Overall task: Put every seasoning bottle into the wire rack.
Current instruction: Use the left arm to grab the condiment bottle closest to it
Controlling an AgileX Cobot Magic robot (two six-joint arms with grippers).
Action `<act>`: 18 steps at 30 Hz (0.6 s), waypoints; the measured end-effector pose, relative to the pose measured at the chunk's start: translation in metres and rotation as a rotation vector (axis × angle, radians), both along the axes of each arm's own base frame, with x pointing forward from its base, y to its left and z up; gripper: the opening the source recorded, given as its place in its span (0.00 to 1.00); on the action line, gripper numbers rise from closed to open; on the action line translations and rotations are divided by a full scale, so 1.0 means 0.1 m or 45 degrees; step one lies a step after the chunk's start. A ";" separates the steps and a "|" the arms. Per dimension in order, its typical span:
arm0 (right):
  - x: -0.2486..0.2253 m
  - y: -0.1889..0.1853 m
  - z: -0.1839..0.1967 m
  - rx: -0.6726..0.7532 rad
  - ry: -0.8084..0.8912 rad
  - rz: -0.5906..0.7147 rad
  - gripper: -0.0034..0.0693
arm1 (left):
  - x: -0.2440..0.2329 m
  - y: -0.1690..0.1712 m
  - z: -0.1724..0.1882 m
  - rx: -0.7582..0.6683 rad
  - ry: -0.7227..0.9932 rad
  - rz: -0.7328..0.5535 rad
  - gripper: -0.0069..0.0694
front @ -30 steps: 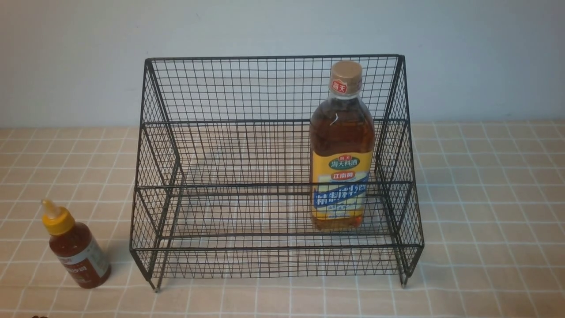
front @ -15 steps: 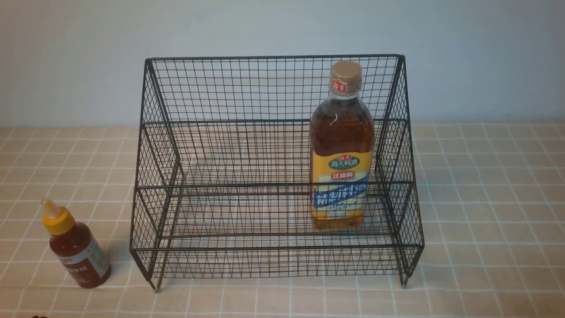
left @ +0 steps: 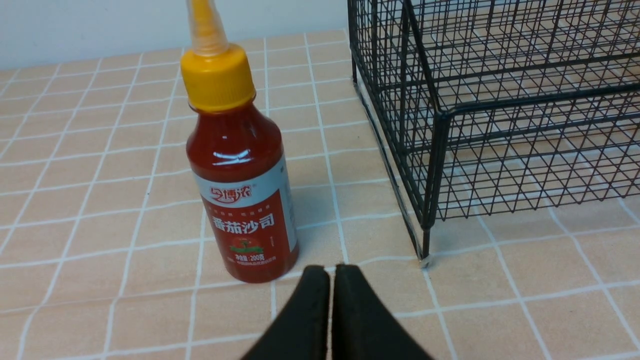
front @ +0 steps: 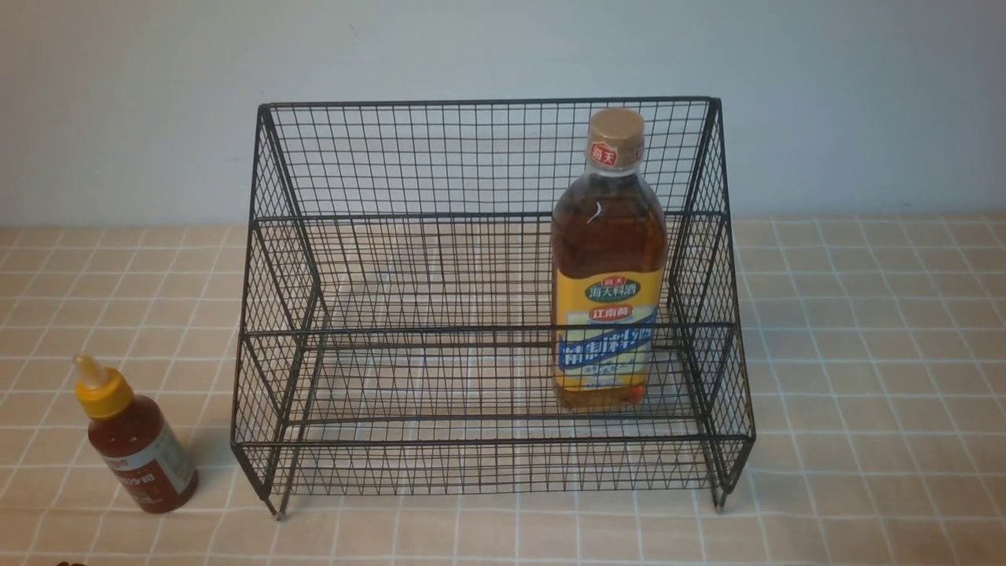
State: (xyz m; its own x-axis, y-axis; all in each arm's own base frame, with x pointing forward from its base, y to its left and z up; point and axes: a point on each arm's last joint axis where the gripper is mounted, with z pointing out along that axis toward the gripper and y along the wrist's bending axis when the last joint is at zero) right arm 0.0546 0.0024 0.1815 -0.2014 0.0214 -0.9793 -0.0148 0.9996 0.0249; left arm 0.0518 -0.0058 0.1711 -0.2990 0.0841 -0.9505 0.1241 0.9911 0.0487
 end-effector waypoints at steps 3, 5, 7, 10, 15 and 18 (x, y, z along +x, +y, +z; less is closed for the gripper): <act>0.00 0.00 0.00 0.000 0.000 0.000 0.03 | 0.00 0.00 0.01 -0.006 -0.018 0.000 0.08; 0.00 0.00 0.00 0.000 0.000 0.000 0.03 | 0.02 -0.01 0.04 -0.062 -0.076 0.003 0.08; 0.00 0.00 0.00 0.000 0.000 0.000 0.03 | 0.04 -0.02 0.14 -0.207 -0.199 0.017 0.08; 0.00 0.00 0.00 0.000 -0.001 0.000 0.03 | 0.04 -0.02 0.24 -0.343 -0.326 0.035 0.08; 0.00 0.00 0.00 0.000 0.000 0.000 0.03 | 0.02 0.05 0.48 -0.520 -0.651 0.085 0.08; 0.00 0.00 0.00 0.000 0.000 0.000 0.03 | -0.01 0.09 0.59 -0.544 -0.826 0.107 0.08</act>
State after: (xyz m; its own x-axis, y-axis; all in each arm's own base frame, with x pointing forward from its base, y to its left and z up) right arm 0.0546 0.0024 0.1815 -0.2014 0.0214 -0.9793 -0.0149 0.9996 0.0249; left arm 0.0508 0.0028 0.2306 0.3382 -0.3270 -0.8824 0.1248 0.9450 -0.3024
